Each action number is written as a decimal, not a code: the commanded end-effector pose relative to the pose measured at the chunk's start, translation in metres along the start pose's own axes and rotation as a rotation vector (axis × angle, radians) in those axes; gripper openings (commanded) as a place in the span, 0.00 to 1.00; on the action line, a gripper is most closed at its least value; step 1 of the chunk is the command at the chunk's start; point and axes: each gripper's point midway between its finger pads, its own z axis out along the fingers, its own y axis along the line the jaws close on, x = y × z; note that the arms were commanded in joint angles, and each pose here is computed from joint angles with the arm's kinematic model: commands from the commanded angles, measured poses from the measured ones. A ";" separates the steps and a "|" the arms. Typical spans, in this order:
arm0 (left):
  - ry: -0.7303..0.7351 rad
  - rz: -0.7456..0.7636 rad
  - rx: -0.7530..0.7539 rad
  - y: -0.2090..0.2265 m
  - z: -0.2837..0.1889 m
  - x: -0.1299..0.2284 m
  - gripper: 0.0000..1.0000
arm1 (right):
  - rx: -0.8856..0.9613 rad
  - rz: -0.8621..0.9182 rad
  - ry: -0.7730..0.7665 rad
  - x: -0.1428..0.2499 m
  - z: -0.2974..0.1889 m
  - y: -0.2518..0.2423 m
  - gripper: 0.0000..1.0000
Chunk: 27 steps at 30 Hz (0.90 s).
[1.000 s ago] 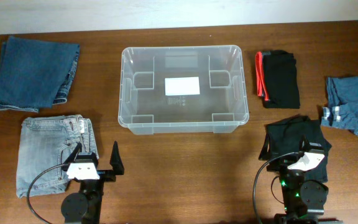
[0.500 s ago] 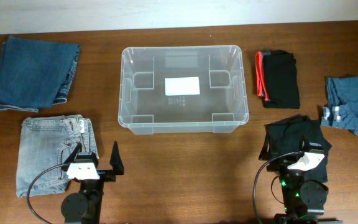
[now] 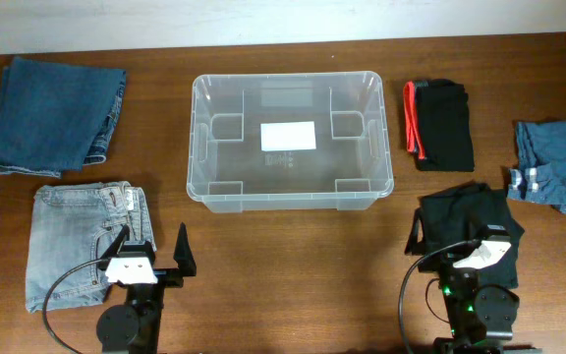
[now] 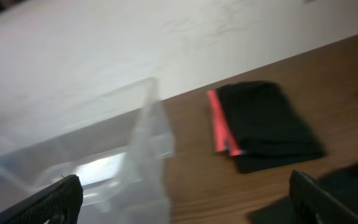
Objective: Pack container
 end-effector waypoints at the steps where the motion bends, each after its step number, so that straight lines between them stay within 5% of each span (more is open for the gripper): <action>1: 0.003 0.008 -0.008 0.002 0.000 0.001 0.99 | -0.140 0.107 0.055 0.009 -0.002 0.025 0.99; 8: 0.003 0.008 -0.008 0.002 0.000 0.001 0.99 | -0.263 0.101 0.054 0.004 -0.006 0.047 0.98; 14: 0.003 0.008 -0.008 0.002 0.000 0.001 0.99 | -0.340 -0.082 -0.152 -0.079 -0.031 0.084 0.98; 23: 0.003 0.008 -0.008 0.002 0.000 0.001 0.99 | 0.277 -0.106 -0.063 -0.163 -0.039 0.017 0.99; 27: 0.003 0.008 -0.008 0.002 0.000 0.001 0.99 | 0.389 -0.105 0.213 -0.170 -0.007 0.010 0.98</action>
